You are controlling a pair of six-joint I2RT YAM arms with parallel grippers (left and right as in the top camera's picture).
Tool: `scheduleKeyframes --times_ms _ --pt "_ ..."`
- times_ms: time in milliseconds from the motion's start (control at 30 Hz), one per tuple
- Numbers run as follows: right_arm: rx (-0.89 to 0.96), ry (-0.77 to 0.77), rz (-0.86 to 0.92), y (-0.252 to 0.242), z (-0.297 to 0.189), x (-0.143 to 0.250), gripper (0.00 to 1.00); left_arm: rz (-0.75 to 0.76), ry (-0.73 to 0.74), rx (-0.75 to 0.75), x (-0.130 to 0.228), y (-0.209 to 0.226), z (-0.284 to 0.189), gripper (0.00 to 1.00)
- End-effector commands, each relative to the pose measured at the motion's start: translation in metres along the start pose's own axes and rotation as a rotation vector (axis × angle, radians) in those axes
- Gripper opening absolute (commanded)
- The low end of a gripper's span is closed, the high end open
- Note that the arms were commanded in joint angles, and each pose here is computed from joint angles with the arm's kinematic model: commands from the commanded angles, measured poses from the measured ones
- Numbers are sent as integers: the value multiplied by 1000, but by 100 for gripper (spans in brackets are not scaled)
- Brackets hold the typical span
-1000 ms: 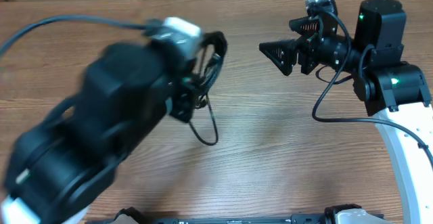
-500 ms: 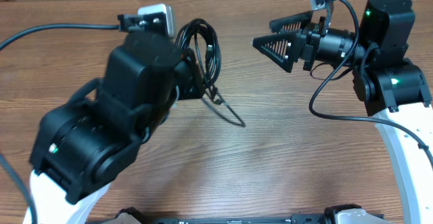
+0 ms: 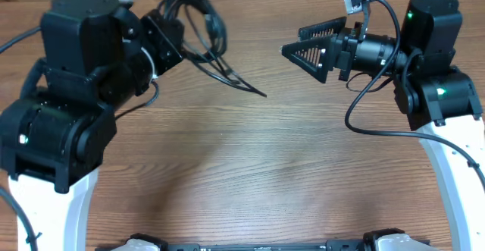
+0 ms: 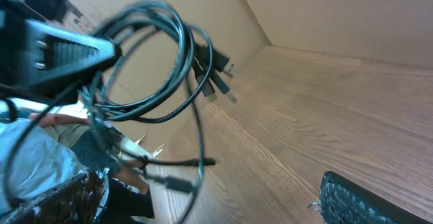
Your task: Untangle cables
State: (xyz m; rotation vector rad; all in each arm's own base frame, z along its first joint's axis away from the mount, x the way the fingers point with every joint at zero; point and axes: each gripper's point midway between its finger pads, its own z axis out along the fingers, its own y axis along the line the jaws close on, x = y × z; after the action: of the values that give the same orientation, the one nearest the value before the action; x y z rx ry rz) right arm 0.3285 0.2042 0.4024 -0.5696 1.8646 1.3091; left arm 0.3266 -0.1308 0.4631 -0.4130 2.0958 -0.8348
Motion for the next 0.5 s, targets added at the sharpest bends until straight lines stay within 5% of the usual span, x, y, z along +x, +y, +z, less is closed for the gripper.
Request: scheduleKeyframes --times_ms 0,100,333,467 --pt "-1 -9 -50 20 6 -4 100 170 136 137 21 -22 13 4" --pt "-13 6 -53 25 14 0 100 275 171 126 26 -15 28 4" --pt "18 -3 -61 24 21 -1 99 708 313 452 66 -45 30 4" --pt "54 -9 -70 12 24 -2 80 869 346 607 85 -53 16 4"
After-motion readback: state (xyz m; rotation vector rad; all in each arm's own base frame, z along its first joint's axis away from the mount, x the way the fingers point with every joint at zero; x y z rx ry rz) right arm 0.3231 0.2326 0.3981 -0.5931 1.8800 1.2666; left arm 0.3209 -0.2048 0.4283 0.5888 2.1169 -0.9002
